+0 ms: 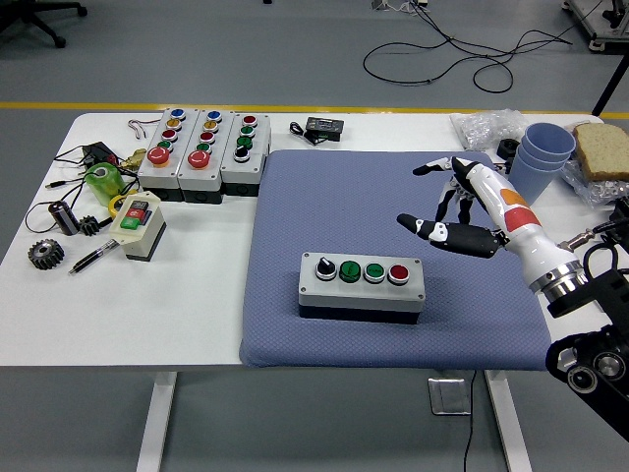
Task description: Pick up the button,place it on the desk,press the button,press the button
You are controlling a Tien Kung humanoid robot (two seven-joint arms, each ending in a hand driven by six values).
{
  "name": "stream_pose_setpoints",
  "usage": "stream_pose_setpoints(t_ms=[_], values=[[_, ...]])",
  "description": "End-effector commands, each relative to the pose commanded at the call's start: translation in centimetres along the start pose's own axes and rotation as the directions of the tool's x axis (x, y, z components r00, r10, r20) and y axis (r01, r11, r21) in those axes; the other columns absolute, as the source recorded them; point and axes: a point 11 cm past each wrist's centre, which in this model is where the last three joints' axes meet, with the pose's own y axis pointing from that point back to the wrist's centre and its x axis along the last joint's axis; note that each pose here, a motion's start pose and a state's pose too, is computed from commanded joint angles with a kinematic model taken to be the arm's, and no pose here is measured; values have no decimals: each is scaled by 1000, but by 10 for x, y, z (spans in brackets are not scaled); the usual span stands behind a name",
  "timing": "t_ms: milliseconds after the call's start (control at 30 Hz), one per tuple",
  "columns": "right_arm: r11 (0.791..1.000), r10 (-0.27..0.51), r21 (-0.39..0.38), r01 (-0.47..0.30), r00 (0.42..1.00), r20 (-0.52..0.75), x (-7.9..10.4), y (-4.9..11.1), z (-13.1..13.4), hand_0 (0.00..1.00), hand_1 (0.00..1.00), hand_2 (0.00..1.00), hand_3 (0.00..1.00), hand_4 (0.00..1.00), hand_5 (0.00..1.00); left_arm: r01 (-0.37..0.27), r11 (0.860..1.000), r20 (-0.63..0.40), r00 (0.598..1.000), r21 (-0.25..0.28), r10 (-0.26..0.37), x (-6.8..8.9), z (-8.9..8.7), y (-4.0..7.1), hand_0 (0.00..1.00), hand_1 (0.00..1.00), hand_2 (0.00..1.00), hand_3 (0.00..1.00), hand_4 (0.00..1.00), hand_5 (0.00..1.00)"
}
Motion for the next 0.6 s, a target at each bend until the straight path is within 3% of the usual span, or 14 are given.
stream_pose_setpoints(t_ms=[133, 167, 267, 533, 600], values=[[998, 64, -38, -59, 987, 147, 11, 1, 10, 740, 702, 742, 734, 845, 460, 0, 1000, 3, 1000, 1, 0, 0, 0, 0, 595, 632, 673, 541, 340, 679], [996, 77, -63, -67, 981, 178, 13, 1, 15, 741, 699, 738, 718, 792, 411, 0, 1000, 3, 1000, 2, 0, 0, -1, 0, 595, 632, 673, 541, 340, 679], [985, 121, -148, -82, 954, 274, 21, 3, 33, 741, 699, 738, 718, 792, 411, 0, 1000, 6, 1000, 3, 0, 0, -1, 0, 595, 632, 673, 541, 340, 679], [926, 246, -376, -31, 805, 540, 23, 17, 71, 693, 659, 698, 684, 753, 351, 1, 1000, 12, 1000, 8, -1, -1, -3, 0, 595, 632, 672, 540, 340, 680], [899, 300, -437, -15, 750, 590, 22, 20, 80, 650, 623, 682, 666, 732, 333, 1, 1000, 14, 1000, 7, -2, -1, -3, 0, 595, 632, 672, 541, 341, 681]])
